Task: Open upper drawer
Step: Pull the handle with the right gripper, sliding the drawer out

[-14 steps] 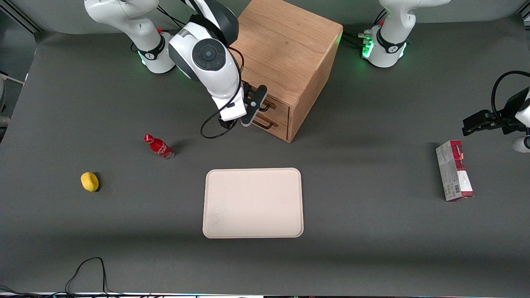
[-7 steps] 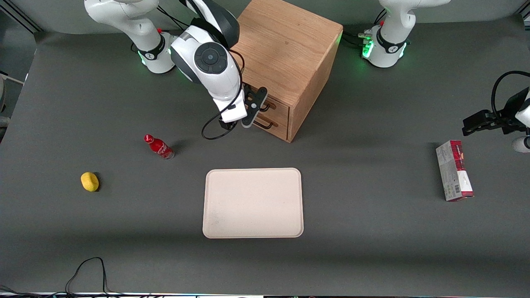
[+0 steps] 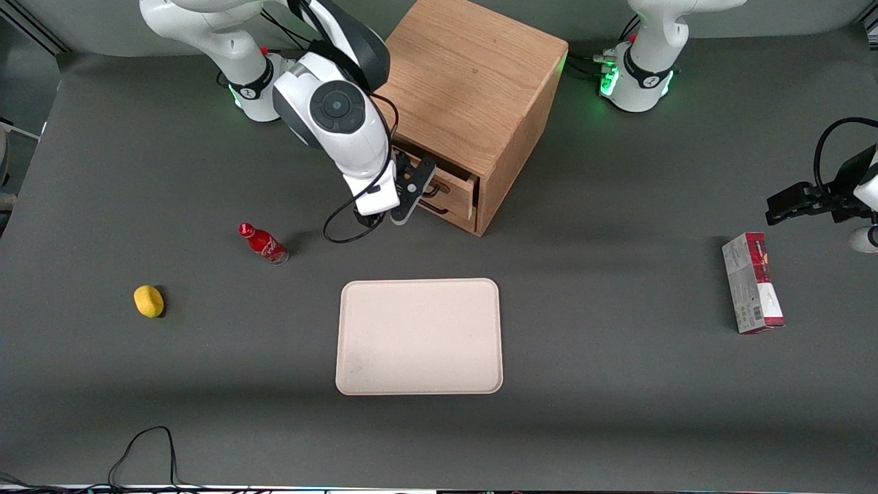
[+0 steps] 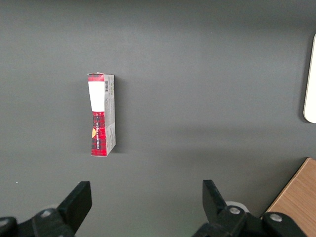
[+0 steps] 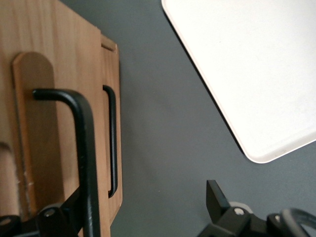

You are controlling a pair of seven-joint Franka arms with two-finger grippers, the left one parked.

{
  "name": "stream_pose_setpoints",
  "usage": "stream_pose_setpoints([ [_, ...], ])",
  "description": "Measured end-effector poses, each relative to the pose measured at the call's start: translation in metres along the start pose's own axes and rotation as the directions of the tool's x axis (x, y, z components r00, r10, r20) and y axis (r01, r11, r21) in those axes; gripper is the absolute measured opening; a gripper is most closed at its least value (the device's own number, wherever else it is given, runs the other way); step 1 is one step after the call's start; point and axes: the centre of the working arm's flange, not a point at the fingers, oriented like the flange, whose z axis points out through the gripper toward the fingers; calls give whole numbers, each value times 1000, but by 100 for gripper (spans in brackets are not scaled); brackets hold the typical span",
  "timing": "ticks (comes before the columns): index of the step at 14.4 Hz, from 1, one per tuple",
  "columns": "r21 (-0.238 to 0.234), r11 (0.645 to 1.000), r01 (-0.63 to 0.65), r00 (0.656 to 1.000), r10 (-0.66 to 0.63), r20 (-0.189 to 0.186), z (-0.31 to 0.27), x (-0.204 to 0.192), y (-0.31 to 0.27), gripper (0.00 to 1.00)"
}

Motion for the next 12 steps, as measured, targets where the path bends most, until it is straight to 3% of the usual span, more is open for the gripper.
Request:
stream_pose_setpoints([
  [5, 5, 1000, -18, 1000, 18, -21, -1, 6, 32, 100],
  [12, 8, 999, -49, 999, 49, -12, 0, 3, 65, 100],
])
